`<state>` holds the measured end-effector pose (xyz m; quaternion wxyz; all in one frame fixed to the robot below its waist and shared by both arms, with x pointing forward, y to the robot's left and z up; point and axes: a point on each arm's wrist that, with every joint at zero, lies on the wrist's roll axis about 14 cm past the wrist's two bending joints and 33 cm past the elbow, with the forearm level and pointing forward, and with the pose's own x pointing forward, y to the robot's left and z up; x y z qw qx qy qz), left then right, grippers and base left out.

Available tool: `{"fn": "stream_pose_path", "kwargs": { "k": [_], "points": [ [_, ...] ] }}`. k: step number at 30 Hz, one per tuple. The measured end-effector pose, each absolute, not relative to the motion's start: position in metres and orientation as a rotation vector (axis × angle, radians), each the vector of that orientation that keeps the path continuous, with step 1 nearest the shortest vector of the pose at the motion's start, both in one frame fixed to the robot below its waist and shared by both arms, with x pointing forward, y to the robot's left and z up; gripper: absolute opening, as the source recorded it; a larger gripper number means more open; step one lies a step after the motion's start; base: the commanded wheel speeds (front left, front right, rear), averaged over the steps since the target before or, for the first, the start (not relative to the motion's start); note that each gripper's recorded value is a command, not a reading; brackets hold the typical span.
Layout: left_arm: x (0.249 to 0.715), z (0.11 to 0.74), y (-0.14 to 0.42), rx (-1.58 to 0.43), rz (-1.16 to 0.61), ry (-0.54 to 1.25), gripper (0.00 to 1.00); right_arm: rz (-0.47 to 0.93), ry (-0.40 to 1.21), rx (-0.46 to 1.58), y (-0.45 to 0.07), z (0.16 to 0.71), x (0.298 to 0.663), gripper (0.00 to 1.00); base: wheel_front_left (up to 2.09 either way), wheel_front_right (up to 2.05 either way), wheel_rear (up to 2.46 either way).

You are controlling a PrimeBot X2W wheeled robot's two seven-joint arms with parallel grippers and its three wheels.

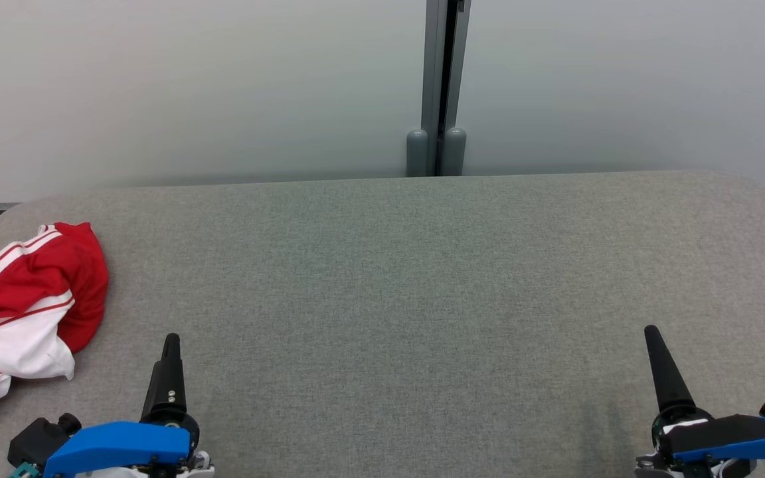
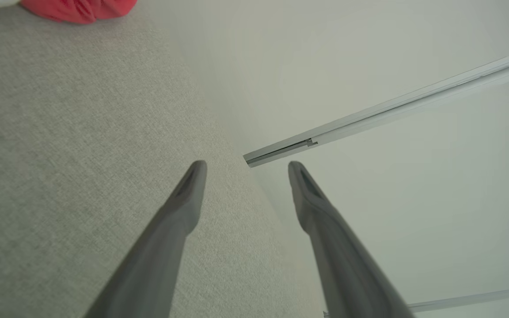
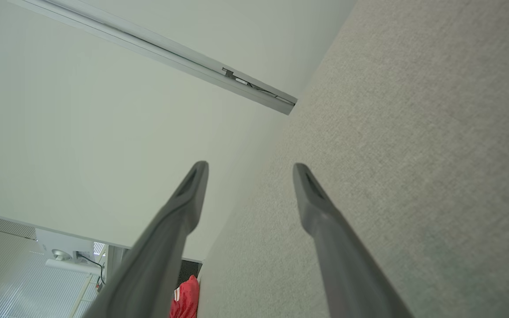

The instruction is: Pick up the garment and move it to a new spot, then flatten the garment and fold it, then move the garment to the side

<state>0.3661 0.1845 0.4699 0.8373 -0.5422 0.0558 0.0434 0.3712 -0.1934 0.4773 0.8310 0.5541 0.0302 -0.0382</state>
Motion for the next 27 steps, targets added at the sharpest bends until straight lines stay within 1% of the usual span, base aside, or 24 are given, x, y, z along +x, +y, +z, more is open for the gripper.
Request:
{"fn": "stream_pose_path", "kwargs": {
  "k": [12,27],
  "points": [
    [0.3631,0.4691,0.178,-0.929,0.076,0.125,1.0,-0.061,0.044,0.97,-0.1918,0.4837,0.371,1.0,0.0,0.0,0.0],
    [0.3597,0.4659,0.1753,-0.671,0.055,0.131,1.0,-0.055,0.037,0.783,-0.1916,0.4823,0.3686,1.0,0.0,0.0,0.0]
  ]
}}
